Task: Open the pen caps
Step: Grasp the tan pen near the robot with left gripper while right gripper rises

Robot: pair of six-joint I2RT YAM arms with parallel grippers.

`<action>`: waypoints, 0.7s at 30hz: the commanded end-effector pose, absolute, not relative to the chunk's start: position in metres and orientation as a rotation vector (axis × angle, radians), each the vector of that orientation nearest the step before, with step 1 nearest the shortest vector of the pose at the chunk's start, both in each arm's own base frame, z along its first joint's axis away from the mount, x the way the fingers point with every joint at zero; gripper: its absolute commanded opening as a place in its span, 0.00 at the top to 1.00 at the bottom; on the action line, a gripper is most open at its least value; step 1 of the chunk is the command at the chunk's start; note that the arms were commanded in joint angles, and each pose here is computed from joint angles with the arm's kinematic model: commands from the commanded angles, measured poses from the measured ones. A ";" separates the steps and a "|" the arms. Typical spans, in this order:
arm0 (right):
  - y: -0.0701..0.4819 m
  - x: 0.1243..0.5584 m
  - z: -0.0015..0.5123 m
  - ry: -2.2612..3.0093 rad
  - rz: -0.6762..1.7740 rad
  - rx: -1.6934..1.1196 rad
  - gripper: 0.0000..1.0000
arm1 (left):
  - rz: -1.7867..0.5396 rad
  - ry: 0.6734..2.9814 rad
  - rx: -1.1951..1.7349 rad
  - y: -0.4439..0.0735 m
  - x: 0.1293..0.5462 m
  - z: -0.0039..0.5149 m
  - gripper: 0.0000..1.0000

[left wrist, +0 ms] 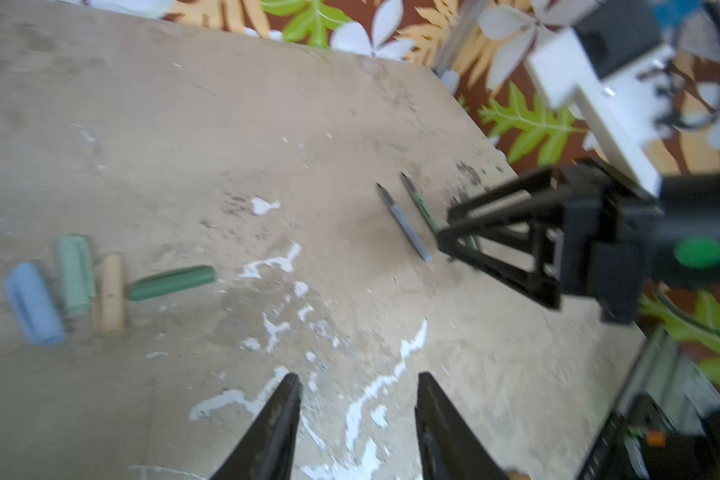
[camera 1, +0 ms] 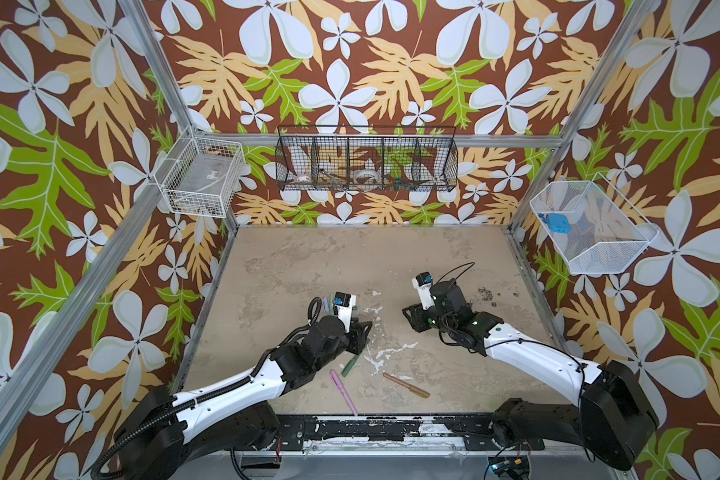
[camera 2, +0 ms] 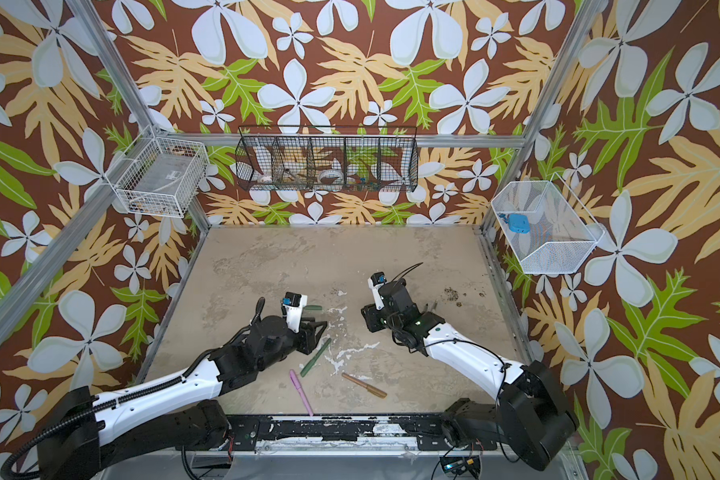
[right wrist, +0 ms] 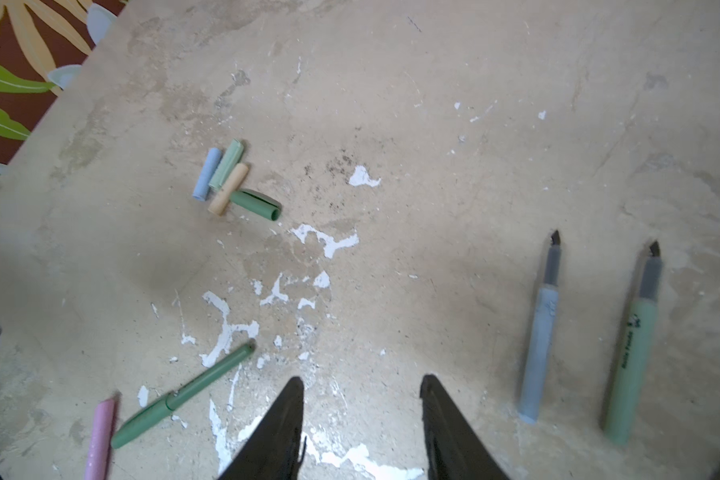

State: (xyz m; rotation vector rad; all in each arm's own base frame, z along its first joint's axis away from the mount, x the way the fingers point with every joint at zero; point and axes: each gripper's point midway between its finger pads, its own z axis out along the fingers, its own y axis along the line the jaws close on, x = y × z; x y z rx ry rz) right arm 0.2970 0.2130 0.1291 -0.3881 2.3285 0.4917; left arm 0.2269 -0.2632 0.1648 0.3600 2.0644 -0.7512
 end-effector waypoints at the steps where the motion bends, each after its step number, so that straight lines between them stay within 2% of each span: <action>1: 0.214 0.282 0.121 2.372 0.529 -0.429 0.53 | -0.806 2.001 0.592 -0.287 0.200 0.169 0.53; 4: 0.219 0.271 0.123 2.385 0.598 -0.450 0.52 | -0.863 1.960 0.845 -0.306 0.176 0.159 0.55; 9: 0.217 0.248 0.124 2.414 0.683 -0.455 0.52 | -0.877 1.727 1.279 -0.324 0.124 0.137 0.56; 21: 0.193 0.226 0.121 2.542 0.906 -0.248 0.52 | -0.698 1.470 1.661 -0.333 0.113 0.099 0.57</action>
